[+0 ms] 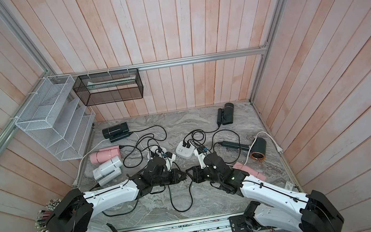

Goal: Charge the blow dryers
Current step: Pick up the plug from the center of the board.

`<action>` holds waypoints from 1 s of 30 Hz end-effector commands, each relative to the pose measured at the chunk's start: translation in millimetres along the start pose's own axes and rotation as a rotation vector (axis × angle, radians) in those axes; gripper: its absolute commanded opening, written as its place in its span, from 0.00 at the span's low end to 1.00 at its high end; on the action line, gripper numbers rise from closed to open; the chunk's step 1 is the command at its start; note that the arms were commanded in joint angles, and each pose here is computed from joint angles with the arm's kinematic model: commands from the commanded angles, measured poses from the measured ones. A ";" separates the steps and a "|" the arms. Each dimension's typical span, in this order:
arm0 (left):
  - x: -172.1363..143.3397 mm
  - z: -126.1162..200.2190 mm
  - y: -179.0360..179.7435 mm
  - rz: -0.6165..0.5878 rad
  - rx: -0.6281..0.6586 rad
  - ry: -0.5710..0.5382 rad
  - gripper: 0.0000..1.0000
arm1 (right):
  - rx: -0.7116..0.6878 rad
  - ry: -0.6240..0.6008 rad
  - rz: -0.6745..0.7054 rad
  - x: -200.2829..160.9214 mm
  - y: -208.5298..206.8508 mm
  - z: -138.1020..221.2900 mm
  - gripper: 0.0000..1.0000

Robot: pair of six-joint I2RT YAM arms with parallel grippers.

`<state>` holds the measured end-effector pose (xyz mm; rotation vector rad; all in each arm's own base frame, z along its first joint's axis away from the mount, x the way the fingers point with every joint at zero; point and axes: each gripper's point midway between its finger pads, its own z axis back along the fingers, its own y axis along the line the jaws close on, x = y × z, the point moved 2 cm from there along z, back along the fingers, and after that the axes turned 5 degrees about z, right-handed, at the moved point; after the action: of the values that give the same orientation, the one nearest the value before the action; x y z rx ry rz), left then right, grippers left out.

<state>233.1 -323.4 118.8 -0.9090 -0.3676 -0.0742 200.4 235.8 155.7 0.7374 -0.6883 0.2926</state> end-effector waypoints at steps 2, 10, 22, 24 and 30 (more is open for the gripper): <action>20.5 11.9 -15.0 0.109 -0.080 -0.058 0.14 | 0.018 0.059 0.123 -13.8 0.1 6.5 0.49; 19.5 16.9 -21.4 0.212 -0.149 -0.018 0.15 | 0.067 0.067 0.180 -11.0 14.1 -4.7 0.56; 14.6 16.5 -22.5 0.216 -0.164 0.010 0.15 | 0.071 0.046 0.211 3.6 22.0 -17.6 0.54; 13.2 16.4 -21.0 0.216 -0.161 0.015 0.15 | 0.075 0.042 0.213 6.2 23.6 -18.9 0.54; 10.9 17.0 -23.4 0.221 -0.188 0.024 0.15 | 0.065 0.049 0.218 8.4 23.2 -24.7 0.47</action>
<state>239.4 -322.5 143.6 -1.0912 -0.2477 0.1064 202.2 262.2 147.6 0.6986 -0.6791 0.5151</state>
